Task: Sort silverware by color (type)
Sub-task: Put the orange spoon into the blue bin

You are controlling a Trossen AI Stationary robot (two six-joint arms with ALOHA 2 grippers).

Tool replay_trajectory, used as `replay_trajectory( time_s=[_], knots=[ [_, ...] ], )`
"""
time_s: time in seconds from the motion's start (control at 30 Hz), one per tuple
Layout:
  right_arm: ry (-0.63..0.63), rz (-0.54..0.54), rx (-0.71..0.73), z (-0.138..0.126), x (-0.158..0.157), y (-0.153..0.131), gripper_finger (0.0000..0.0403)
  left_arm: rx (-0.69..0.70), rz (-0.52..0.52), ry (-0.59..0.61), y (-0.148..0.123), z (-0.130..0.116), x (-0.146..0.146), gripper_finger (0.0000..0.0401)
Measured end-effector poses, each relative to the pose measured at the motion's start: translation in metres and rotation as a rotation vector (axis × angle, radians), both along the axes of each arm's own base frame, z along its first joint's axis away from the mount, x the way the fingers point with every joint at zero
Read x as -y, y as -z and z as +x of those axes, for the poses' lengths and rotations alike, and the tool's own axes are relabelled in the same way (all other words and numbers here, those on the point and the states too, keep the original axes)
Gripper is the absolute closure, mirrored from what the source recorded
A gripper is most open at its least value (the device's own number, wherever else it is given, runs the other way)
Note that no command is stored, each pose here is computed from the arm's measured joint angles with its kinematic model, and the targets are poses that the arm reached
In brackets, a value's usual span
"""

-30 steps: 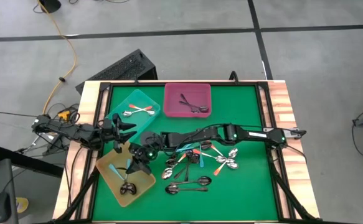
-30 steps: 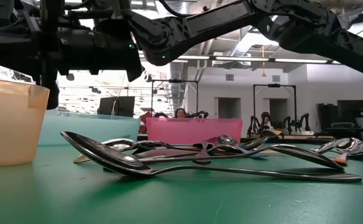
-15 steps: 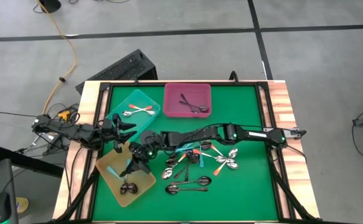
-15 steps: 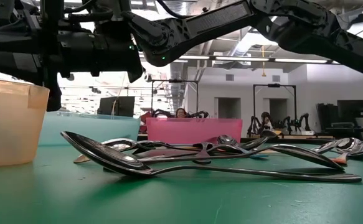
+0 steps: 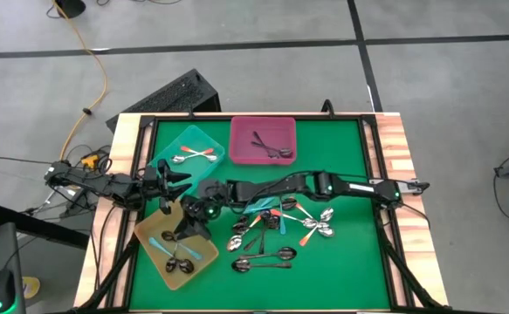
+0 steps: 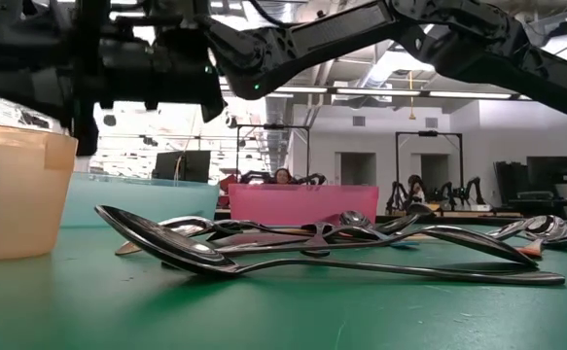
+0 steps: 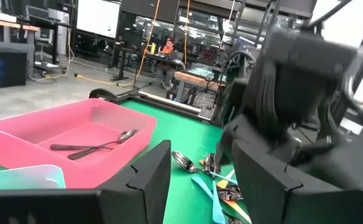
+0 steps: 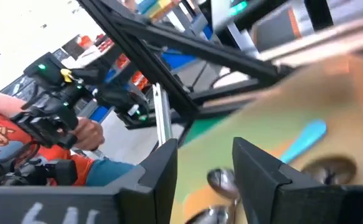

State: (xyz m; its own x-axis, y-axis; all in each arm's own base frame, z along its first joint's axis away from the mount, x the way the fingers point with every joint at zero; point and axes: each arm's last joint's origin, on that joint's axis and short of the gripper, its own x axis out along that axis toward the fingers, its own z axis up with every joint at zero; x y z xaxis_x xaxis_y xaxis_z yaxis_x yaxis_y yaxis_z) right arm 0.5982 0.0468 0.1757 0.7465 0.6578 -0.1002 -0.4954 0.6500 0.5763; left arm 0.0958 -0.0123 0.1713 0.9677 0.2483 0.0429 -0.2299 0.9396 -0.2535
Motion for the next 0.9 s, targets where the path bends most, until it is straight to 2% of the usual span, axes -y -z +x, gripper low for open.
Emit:
replay_trajectory(
  time_s=[0.23, 0.37, 0.6, 0.8, 0.9],
  knots=[
    [-0.014, -0.028, -0.014, -0.004, 0.008, -0.014, 0.0244, 0.0, -0.001, 0.0, 0.0, 0.0, 0.0, 0.0243],
    [-0.025, -0.101, -0.102, -0.01, 0.013, -0.016, 0.0244, 0.0, -0.001, 0.0, 0.0, 0.0, 0.0, 0.0243],
    [-0.05, -0.198, -0.38, -0.037, 0.023, -0.029, 0.0244, 0.0, -0.001, -0.001, 0.0, 0.0, 0.0, 0.0243],
    [0.0, -0.462, -0.466, -0.07, 0.024, -0.069, 0.0244, -0.004, 0.013, -0.002, 0.0, 0.0, 0.0, 0.0243],
    [0.022, -0.587, -0.586, -0.094, 0.023, -0.087, 0.0244, -0.003, 0.012, -0.006, 0.0, 0.0, 0.0, 0.0243]
  ],
)
